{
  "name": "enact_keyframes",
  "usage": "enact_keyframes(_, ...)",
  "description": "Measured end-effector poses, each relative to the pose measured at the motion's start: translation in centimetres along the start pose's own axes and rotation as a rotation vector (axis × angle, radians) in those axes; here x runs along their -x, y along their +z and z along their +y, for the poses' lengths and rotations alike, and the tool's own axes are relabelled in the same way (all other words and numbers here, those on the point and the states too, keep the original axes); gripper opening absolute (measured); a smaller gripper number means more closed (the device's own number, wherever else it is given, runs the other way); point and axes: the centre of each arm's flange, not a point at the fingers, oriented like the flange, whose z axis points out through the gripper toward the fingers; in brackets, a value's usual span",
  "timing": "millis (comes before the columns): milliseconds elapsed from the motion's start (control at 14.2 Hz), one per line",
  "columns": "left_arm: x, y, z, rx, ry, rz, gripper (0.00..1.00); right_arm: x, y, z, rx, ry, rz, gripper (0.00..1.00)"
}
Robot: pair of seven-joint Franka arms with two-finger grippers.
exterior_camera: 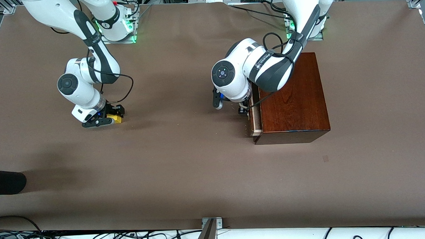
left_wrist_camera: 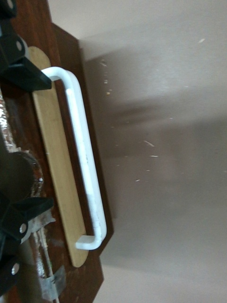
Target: Open drawer, take yellow block, close drawer
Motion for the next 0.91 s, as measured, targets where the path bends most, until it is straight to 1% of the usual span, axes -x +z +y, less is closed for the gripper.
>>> enact_keyframes(70,0.3,0.0,-0.1,0.002,-0.005,-0.002,1.00,-0.6,-1.3,0.0,-0.002,-0.023,0.019,0.96)
enact_keyframes(141,0.5,0.0,-0.2,0.006,-0.008,-0.003,1.00,-1.1,-3.0,-0.1,-0.007,-0.033,0.033,1.00)
enact_keyframes(281,0.9,0.1,-0.4,0.011,-0.014,-0.005,1.00,-2.5,-7.7,-0.2,-0.025,-0.038,0.043,1.00)
enact_keyframes(352,1.1,0.2,-0.5,0.014,-0.018,-0.006,1.00,-3.4,-10.4,-0.3,-0.036,-0.041,0.038,1.00)
enact_keyframes(492,1.6,0.4,-0.8,0.018,-0.027,-0.012,1.00,-4.7,-16.0,-0.5,-0.059,-0.051,0.003,1.00)
enact_keyframes(633,2.2,0.7,-1.0,0.014,-0.031,-0.040,1.00,-5.7,-20.9,-0.6,-0.073,-0.058,-0.011,1.00)
enact_keyframes(914,2.2,0.7,-1.0,0.013,-0.037,-0.045,1.00,-5.4,-28.1,-1.2,-0.089,-0.048,-0.011,1.00)
